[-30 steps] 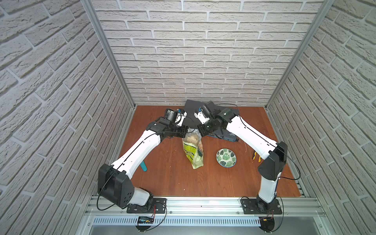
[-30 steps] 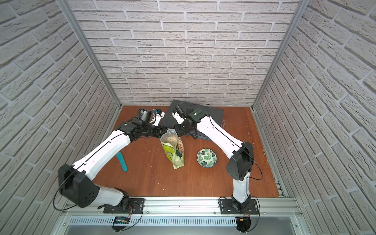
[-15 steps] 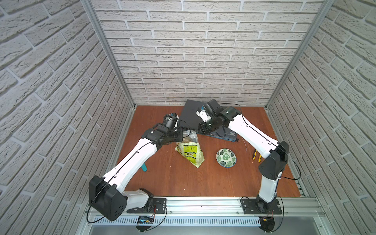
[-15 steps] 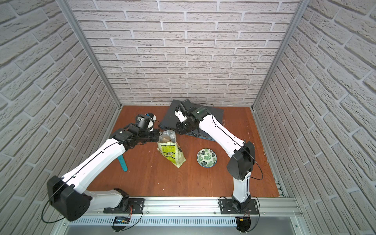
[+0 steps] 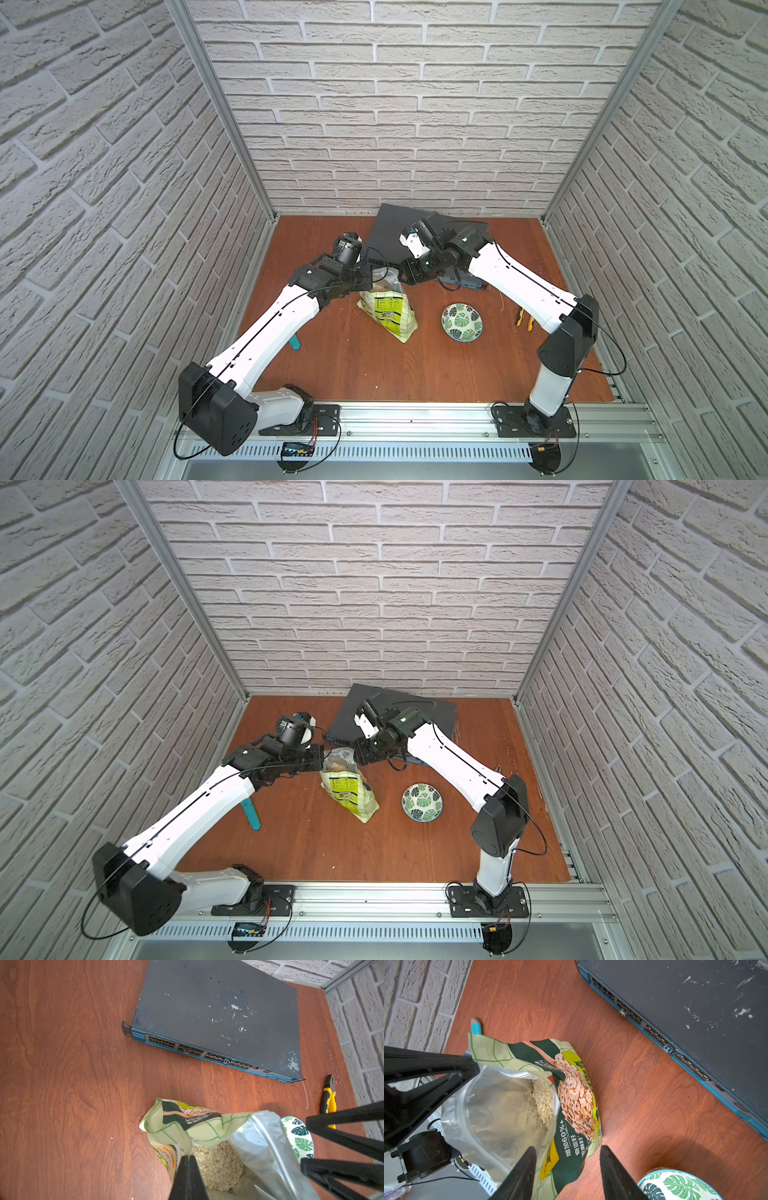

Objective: Pour the oats into the breakfast bowl
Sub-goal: Adjust the oats bag at the center of the board.

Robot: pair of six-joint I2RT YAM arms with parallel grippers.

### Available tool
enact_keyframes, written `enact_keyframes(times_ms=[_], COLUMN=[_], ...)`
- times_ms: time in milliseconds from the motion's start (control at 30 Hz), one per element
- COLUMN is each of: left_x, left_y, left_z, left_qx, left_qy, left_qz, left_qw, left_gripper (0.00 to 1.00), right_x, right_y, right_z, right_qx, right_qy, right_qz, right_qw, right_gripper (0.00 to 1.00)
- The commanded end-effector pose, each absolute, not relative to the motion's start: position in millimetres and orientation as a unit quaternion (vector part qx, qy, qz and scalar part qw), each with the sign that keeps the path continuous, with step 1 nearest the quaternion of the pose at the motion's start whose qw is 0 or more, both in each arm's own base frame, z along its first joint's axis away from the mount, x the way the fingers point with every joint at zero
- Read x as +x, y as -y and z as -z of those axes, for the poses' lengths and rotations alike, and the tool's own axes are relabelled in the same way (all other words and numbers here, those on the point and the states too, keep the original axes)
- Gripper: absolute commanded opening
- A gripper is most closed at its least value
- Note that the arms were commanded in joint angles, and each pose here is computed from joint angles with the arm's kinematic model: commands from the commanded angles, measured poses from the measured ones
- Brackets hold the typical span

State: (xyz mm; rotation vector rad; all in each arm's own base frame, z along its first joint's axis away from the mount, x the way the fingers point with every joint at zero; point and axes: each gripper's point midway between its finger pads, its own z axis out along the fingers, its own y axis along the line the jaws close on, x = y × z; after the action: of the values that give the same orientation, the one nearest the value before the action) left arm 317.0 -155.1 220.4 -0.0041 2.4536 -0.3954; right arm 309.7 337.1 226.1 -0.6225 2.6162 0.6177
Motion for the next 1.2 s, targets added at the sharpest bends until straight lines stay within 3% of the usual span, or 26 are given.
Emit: enact_keyframes(times_ms=[0, 200, 400, 533, 600, 767, 900, 1067, 1167], left_x=[314.4, 313.5, 310.4, 307.6, 306.5, 306.7, 307.0, 306.9, 306.3], left_y=[152.8, 150.9, 145.9, 144.7, 144.9, 147.1, 147.4, 147.1, 143.2], left_z=[-227.4, -228.0, -227.4, -229.1, -230.9, -231.7, -229.7, -229.5, -230.0], left_qx=[-0.006, -0.005, -0.003, 0.003, 0.003, 0.003, 0.003, 0.003, -0.002], left_qy=[-0.93, -0.931, -0.933, -0.932, -0.931, -0.929, -0.929, -0.929, -0.929], left_qz=[0.152, 0.147, 0.136, 0.134, 0.138, 0.145, 0.144, 0.144, 0.136], left_qw=[0.335, 0.335, 0.334, 0.336, 0.339, 0.341, 0.34, 0.34, 0.343], left_gripper=[0.0, 0.0, 0.0, 0.0, 0.0, 0.0, 0.0, 0.0, 0.0], right_x=[307.0, 298.9, 298.8, 307.8, 309.5, 296.4, 292.4, 292.7, 293.5], right_y=[-338.9, -340.5, -329.3, -322.1, -325.8, -357.0, -359.9, -354.1, -348.7], right_z=[-257.9, -230.0, -212.2, -219.8, -223.0, -231.7, -221.0, -194.7, -182.9], right_qx=[-0.218, -0.23, -0.243, -0.252, -0.254, -0.26, -0.259, -0.256, -0.266], right_qy=[-0.918, -0.931, -0.942, -0.94, -0.938, -0.923, -0.926, -0.938, -0.942], right_qz=[-0.235, -0.205, -0.156, -0.125, -0.13, -0.22, -0.218, -0.183, -0.155], right_qw=[0.233, 0.195, 0.173, 0.193, 0.195, 0.177, 0.165, 0.145, 0.133], right_gripper=[0.55, 0.53, 0.2, 0.13, 0.14, 0.32, 0.42, 0.43, 0.32])
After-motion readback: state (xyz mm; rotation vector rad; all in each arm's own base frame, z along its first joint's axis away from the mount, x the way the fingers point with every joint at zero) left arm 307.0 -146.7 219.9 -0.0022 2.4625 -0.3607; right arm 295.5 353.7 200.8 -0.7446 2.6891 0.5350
